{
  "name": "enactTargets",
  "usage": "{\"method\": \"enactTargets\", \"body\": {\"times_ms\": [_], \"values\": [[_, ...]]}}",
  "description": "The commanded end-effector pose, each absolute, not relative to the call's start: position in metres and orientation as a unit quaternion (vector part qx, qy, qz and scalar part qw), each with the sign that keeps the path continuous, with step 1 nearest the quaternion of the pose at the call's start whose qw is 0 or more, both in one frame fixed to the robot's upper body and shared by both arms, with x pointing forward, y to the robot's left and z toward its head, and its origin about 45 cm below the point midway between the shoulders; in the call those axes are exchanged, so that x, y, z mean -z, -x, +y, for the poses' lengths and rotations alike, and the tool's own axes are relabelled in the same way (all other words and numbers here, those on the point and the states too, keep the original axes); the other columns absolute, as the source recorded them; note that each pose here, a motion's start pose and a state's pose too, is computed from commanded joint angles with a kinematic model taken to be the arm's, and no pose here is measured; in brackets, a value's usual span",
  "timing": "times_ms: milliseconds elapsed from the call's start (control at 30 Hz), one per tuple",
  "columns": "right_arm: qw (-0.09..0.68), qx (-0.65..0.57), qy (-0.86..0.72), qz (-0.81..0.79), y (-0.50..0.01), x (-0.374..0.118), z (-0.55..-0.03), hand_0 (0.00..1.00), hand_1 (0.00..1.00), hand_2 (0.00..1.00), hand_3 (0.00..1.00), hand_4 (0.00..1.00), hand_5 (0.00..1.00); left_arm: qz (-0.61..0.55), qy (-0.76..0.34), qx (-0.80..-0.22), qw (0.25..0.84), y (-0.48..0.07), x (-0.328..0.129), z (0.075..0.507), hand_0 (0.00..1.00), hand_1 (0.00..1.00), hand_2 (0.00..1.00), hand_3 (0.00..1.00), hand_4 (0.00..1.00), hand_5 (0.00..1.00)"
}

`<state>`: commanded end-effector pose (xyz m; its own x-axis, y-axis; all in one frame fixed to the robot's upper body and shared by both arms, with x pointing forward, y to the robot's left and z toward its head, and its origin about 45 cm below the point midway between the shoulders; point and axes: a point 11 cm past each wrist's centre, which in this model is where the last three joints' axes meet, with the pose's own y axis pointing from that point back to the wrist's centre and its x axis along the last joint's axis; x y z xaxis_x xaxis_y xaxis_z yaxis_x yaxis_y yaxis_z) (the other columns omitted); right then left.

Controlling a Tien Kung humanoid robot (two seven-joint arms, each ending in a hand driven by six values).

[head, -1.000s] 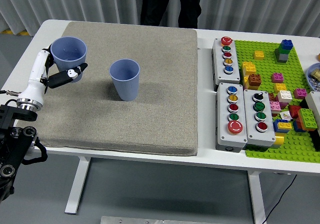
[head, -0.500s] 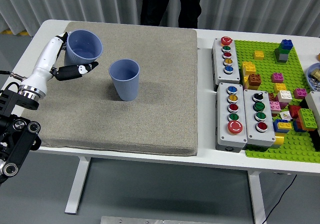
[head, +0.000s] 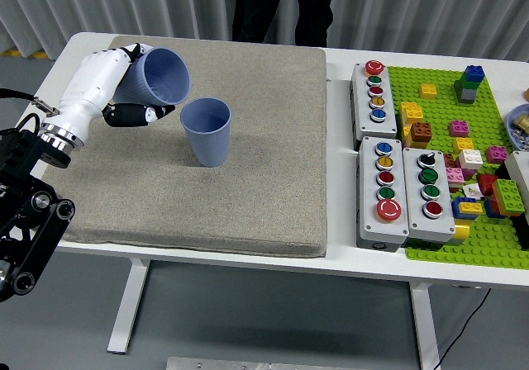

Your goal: Pick cup pour cup place

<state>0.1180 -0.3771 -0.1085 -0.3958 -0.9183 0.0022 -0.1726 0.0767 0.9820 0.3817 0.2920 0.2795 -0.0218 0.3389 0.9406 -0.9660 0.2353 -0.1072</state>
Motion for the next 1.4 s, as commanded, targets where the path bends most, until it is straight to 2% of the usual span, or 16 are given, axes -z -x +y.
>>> {"method": "enactTargets", "body": {"times_ms": [1400], "values": [[0.353,0.534,-0.420,-0.643,-0.1133,0.1097,-0.3771,0.680,0.675,0.684,0.640,0.439,0.173,-0.526,-0.395,-0.470,0.588,-0.3884,-0.2787,0.2827,0.549,0.523,0.578,0.572,0.624,0.041]]}}
